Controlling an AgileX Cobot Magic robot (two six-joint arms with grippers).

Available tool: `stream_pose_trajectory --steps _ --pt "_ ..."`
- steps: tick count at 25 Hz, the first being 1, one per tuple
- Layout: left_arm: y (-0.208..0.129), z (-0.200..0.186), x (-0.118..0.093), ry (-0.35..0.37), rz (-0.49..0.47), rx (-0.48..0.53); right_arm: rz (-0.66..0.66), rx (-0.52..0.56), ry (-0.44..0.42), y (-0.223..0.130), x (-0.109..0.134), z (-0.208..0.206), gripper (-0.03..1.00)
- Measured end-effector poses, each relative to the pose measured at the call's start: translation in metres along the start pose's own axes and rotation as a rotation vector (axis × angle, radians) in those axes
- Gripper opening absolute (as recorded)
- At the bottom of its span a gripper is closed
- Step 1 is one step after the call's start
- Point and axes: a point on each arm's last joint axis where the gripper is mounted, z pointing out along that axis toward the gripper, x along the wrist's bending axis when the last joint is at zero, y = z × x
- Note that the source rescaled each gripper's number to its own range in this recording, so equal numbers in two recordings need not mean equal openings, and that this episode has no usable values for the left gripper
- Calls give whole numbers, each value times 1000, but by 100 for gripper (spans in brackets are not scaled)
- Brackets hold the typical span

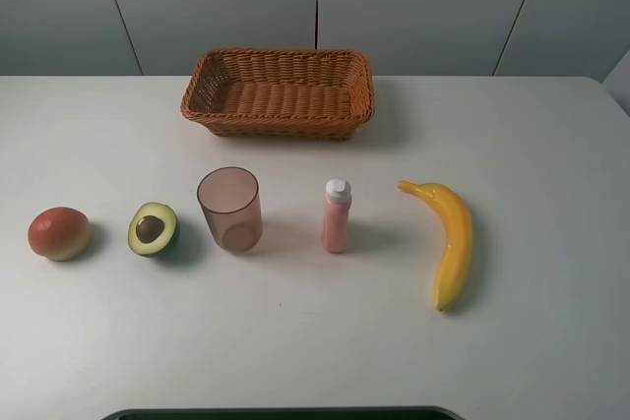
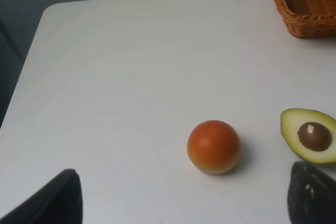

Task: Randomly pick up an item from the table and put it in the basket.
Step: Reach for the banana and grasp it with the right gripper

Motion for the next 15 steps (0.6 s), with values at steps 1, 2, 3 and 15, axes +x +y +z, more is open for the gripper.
stream_pose_trajectory --steps 1,2,3,15 --pt "0 0 0 0 0 0 -17 21 0 11 0 1 100" --pt "0 0 0 0 0 0 -37 57 0 22 0 4 100" --pt "0 0 0 0 0 0 -51 76 6 34 1 6 100" --pt "0 0 0 0 0 0 -89 496 184 125 15 143 100"
